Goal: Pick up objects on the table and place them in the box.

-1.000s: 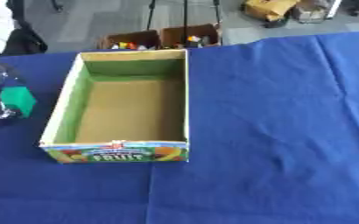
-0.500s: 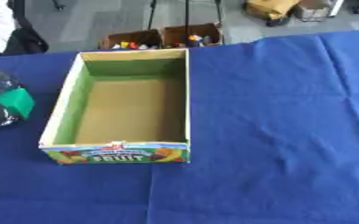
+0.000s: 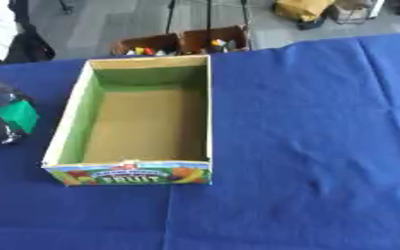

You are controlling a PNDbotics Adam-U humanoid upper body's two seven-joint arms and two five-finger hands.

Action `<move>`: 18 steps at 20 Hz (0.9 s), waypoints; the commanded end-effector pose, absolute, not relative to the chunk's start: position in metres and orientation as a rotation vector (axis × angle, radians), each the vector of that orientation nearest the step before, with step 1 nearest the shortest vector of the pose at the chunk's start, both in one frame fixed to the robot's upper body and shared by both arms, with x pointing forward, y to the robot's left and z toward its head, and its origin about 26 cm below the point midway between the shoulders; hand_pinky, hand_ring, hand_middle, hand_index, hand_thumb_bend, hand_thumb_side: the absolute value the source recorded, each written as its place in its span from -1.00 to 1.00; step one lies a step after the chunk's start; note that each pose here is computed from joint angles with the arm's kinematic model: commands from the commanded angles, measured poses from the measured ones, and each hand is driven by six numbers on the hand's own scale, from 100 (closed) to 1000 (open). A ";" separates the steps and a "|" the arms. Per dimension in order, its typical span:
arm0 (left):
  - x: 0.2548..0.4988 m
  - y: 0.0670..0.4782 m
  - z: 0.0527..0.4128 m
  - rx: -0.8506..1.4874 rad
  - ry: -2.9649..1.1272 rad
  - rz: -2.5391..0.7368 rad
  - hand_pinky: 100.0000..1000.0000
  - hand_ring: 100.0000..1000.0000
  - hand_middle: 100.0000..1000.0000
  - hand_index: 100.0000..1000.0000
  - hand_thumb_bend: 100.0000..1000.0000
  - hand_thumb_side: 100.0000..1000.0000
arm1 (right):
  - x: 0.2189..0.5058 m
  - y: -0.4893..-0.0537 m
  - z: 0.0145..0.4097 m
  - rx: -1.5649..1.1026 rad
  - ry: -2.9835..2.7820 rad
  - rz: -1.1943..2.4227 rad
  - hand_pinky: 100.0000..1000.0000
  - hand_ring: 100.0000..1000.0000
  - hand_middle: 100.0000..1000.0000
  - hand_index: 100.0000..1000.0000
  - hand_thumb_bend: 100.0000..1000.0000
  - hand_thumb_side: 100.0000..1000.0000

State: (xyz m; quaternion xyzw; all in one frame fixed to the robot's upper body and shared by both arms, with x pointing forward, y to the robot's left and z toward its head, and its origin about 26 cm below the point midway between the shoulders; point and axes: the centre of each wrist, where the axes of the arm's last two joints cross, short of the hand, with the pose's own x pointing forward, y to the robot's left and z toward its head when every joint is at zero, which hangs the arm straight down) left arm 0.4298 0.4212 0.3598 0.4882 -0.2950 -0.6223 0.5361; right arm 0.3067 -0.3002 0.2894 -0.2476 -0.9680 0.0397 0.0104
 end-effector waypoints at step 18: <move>0.420 0.421 0.384 1.232 -0.889 -1.350 -0.02 0.00 0.16 0.49 -1.00 -0.44 | 0.301 -0.304 0.298 -0.791 -3.051 0.127 0.39 0.31 -0.22 0.26 -1.00 0.46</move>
